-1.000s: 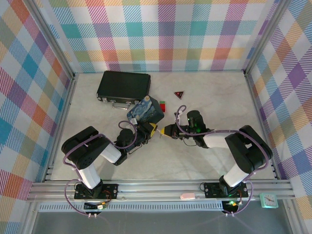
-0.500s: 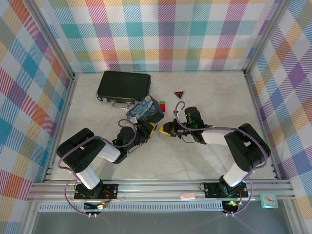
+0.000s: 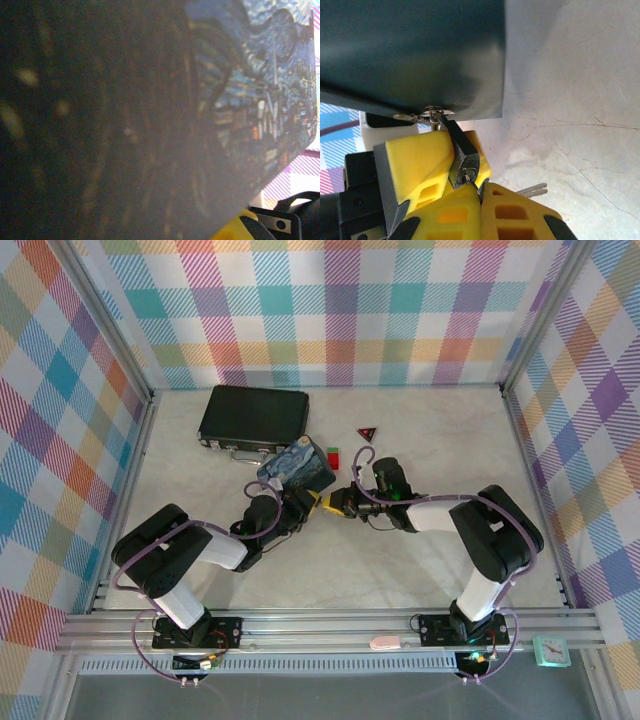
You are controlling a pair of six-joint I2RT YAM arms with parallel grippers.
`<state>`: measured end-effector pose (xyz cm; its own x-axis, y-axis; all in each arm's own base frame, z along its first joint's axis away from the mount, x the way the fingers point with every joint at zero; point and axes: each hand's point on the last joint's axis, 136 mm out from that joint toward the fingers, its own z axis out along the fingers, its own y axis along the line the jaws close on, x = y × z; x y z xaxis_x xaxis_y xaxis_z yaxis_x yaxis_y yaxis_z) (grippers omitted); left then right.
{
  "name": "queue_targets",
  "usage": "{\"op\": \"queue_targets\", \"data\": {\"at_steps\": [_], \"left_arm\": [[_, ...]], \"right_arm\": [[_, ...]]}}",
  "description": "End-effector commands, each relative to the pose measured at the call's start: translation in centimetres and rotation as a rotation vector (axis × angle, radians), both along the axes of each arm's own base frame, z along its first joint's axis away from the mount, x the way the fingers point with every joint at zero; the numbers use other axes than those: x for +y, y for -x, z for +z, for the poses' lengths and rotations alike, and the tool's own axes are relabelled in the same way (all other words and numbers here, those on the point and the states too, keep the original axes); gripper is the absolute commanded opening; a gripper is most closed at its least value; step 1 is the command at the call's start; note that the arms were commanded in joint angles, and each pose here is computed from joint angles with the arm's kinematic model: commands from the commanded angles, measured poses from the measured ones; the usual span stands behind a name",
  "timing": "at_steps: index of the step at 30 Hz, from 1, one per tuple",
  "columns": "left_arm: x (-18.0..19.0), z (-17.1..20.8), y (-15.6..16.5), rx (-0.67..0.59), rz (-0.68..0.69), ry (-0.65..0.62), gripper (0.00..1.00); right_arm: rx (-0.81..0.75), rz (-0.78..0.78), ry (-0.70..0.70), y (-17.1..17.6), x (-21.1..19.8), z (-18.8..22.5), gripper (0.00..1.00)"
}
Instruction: Unlock a padlock with a key
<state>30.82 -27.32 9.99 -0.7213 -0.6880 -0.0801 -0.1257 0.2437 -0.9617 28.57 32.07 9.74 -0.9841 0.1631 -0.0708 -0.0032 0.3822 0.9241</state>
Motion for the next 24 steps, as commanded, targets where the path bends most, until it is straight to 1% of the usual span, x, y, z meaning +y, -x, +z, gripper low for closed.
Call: {"op": "queue_targets", "data": {"at_steps": [1, 4, 7, 11, 14, 15, 17, 20, 24], "left_arm": [[-4.4, 2.5, 3.4, -0.047, -0.244, 0.076, 0.00], [-4.2, 2.5, 3.3, -0.080, -0.241, 0.058, 0.00], [-4.0, 2.8, 3.3, -0.140, -0.248, 0.034, 0.00], [-3.6, 3.7, 3.2, -0.245, -0.265, 0.039, 0.00], [-3.6, 3.2, 3.5, -0.272, -0.286, 0.033, 0.00], [-3.5, 3.0, 3.7, -0.284, -0.294, 0.019, 0.00], [-3.3, 2.8, 3.8, -0.311, -0.295, -0.010, 0.00], [-2.9, 2.8, 3.9, -0.336, -0.291, -0.036, 0.00], [-3.1, 2.7, 3.7, -0.340, -0.290, -0.040, 0.00]], "right_arm": [[-0.066, -0.101, -0.120, -2.7, 1.9, 3.4, 0.00], [-0.018, -0.128, -0.171, -2.7, 1.4, 3.7, 0.00], [0.060, -0.107, -0.260, -2.4, 1.2, 5.2, 0.00], [0.243, -0.090, -0.401, -2.0, 1.3, 7.0, 0.00], [0.392, -0.096, -0.557, -2.2, 1.4, 8.8, 0.00], [0.450, -0.100, -0.565, -2.0, 1.4, 8.8, 0.00], [0.489, -0.132, -0.594, -2.0, 1.2, 9.6, 0.00], [0.552, -0.140, -0.629, -2.2, 1.2, 10.8, 0.00], [0.560, -0.153, -0.638, -2.6, 1.2, 10.8, 0.00]]}}
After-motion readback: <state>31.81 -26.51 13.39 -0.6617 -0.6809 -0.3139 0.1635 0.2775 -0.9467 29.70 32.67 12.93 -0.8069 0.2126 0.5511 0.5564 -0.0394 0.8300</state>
